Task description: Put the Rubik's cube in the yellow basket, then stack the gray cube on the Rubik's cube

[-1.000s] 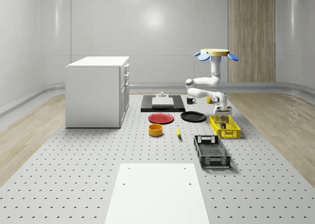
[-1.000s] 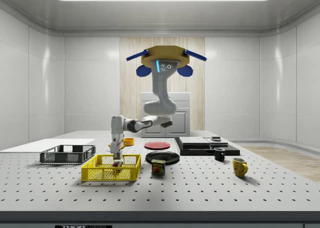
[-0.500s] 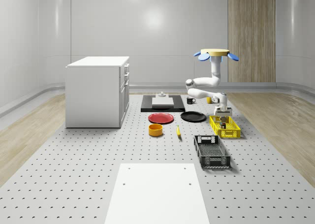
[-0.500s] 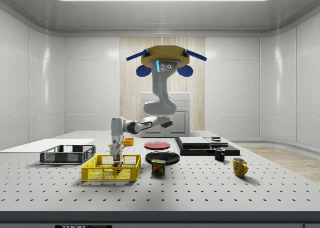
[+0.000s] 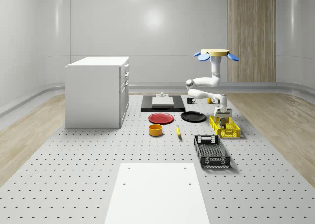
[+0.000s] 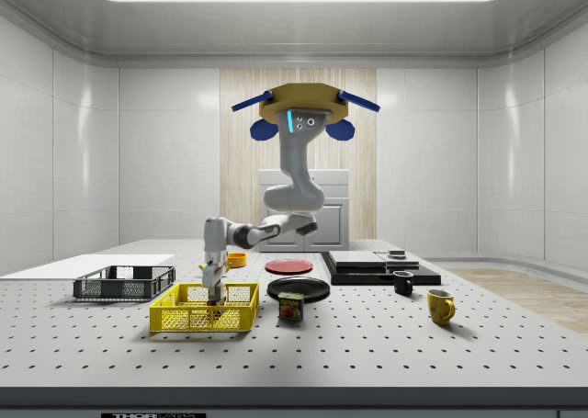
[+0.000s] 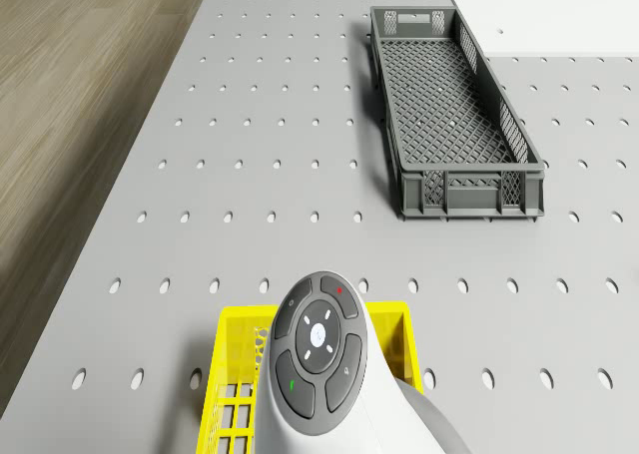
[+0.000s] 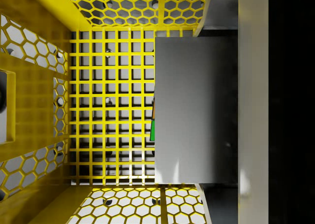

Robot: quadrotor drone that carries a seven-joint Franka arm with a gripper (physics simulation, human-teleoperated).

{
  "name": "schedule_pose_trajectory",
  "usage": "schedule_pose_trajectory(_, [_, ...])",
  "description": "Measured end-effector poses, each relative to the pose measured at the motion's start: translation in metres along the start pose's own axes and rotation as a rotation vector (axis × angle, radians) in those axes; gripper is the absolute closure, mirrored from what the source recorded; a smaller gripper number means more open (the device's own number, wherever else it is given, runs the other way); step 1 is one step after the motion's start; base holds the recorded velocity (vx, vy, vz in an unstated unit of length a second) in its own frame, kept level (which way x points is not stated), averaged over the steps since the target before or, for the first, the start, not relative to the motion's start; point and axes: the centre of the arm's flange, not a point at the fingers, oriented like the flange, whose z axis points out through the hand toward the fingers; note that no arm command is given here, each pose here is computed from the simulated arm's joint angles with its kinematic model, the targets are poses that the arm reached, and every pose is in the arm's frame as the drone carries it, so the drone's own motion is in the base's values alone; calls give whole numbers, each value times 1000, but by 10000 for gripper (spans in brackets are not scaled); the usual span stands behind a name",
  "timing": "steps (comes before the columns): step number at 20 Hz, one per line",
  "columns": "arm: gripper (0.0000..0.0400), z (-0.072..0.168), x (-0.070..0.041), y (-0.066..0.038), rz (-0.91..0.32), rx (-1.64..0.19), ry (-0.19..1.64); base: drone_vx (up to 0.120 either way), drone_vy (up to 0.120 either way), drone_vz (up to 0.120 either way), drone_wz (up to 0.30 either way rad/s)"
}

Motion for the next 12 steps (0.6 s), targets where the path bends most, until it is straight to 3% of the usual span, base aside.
schedule_pose_trajectory(5, [28,-6,0,0,0,0,0,0,0,0,0])
schedule_pose_trajectory(12, [5,-23,0,0,0,0,0,0,0,0,0])
